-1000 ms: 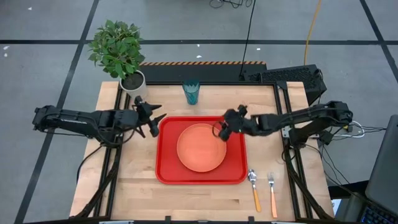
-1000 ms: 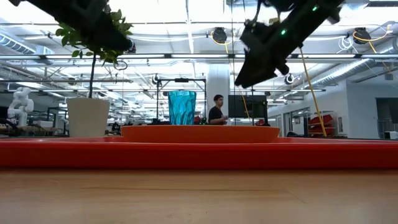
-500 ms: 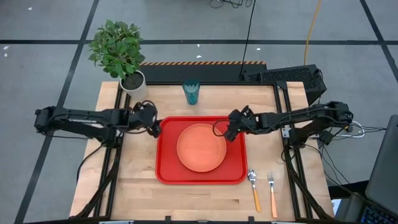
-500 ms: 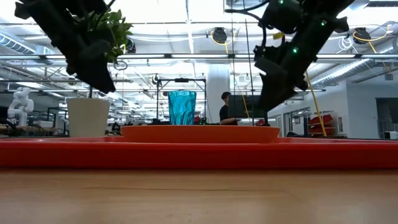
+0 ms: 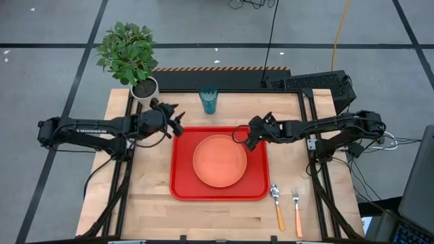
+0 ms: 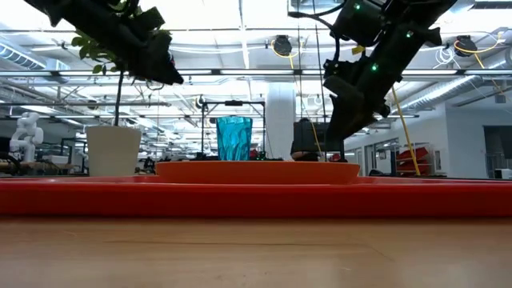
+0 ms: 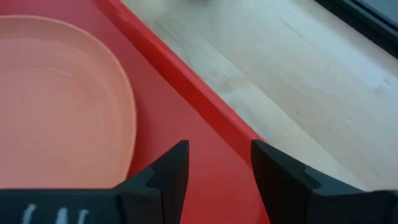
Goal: Pick and place plate/cup/fork/spoon on tray
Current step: Put the blue cup on the red tray to the top right of the orange plate
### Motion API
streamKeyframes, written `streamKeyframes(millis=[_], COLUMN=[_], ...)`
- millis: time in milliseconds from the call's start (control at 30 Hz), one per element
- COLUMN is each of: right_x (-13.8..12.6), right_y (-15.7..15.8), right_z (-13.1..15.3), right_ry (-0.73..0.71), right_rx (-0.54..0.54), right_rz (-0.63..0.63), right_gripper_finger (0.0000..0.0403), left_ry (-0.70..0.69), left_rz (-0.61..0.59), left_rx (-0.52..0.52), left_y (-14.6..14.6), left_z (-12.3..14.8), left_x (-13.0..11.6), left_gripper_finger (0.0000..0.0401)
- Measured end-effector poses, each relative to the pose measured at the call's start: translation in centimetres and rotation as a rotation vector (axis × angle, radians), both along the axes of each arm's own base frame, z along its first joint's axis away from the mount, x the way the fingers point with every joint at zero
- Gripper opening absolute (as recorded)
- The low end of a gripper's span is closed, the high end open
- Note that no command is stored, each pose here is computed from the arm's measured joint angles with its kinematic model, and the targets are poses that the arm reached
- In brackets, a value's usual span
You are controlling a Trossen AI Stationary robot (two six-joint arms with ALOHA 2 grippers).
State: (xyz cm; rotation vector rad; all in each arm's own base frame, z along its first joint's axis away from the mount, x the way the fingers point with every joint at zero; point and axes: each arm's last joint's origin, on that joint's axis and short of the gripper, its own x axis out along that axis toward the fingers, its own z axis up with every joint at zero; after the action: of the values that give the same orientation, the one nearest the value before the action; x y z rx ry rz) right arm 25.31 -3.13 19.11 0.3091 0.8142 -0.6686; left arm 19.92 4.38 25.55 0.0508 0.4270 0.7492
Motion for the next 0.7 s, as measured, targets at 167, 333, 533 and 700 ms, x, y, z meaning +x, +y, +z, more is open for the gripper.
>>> streamKeyframes(millis=[167, 333, 533, 700], right_x=[0.1, 0.1, 0.2, 0.2], right_y=[0.2, 0.1, 0.2, 0.1], right_z=[0.0, 0.0, 0.0, 0.0], right_ry=[0.006, 0.008, 0.007, 0.014], right_rx=[0.035, 0.026, 0.017, 0.008], right_rz=[0.054, 0.069, 0.083, 0.095], right_gripper_finger=[0.0164, 0.0164, 0.0164, 0.0164], left_ry=[0.190, 0.319, 0.311, 0.464], left_rz=[-0.174, -0.205, -0.245, -0.265], left_rx=[0.136, 0.151, 0.087, -0.007], left_y=[-0.1, 0.2, 1.3, 3.2], left_z=[-0.8, -0.7, 3.3, 6.5], left_x=[0.9, 1.4, 2.8, 3.8], left_gripper_finger=[0.0214, 0.0214, 0.0214, 0.0213])
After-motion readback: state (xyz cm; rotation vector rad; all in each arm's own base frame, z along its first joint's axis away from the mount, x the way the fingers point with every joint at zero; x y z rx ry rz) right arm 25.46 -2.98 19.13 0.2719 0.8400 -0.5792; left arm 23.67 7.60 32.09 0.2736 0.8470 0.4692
